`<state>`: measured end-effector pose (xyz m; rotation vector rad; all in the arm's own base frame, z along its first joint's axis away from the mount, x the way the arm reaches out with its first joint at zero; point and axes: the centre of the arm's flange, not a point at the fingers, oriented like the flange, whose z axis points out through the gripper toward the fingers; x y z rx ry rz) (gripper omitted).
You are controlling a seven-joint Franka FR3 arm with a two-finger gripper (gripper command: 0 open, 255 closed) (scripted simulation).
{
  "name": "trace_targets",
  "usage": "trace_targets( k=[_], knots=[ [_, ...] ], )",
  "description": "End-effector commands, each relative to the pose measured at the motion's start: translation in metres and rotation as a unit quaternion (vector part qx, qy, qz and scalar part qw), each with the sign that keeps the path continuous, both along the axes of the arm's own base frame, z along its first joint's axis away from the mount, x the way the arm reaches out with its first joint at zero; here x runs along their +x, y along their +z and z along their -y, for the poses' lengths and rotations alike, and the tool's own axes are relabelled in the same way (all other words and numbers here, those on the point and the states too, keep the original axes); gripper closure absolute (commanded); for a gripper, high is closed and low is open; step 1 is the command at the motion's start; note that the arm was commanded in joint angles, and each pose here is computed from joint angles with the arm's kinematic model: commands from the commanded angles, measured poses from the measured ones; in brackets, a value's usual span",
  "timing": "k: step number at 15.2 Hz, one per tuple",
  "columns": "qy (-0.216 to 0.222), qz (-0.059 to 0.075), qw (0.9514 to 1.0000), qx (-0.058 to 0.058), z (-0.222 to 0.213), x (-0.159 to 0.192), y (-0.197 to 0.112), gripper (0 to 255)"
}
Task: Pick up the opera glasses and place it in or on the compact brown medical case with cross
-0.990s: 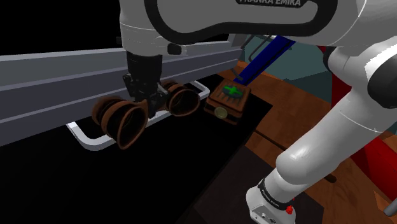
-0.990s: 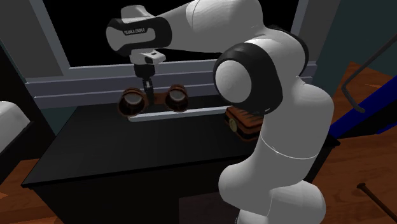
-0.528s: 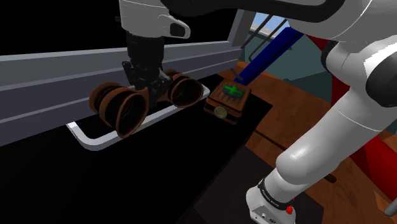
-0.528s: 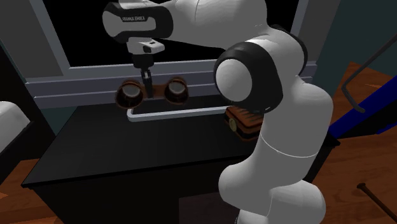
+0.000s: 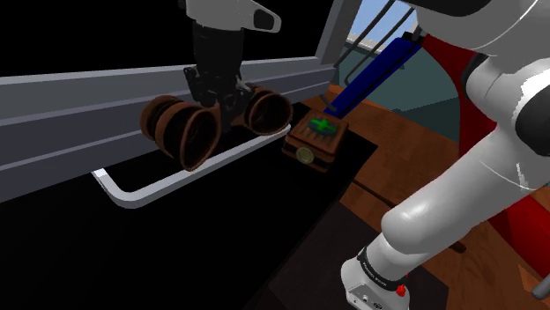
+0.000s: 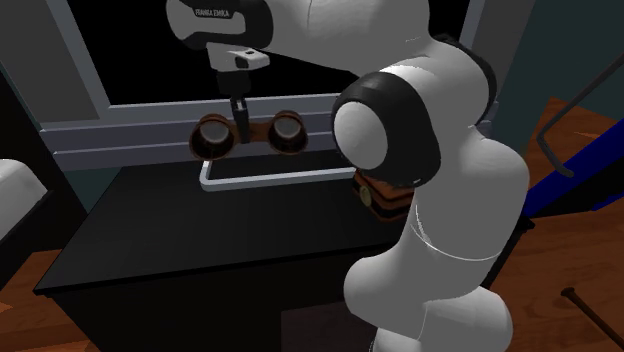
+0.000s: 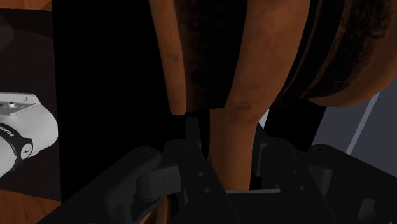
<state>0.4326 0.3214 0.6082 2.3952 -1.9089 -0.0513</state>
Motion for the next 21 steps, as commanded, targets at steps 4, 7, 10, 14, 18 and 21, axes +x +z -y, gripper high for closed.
trace_targets(
  k=[4,7,10,14,18,21],
  knots=[
    [0.001,0.001,1.0,0.002,0.065,-0.01,0.001,255],
    [0.001,0.001,1.0,0.002,0.105,-0.015,0.0,255],
    [0.001,0.001,1.0,0.002,0.144,-0.02,0.0,255],
    [0.001,0.001,1.0,0.002,0.196,-0.026,0.0,255],
    [0.001,0.001,1.0,0.002,0.249,-0.032,0.0,255],
    [0.001,0.001,1.0,0.002,0.288,-0.037,-0.001,255]
  ],
)
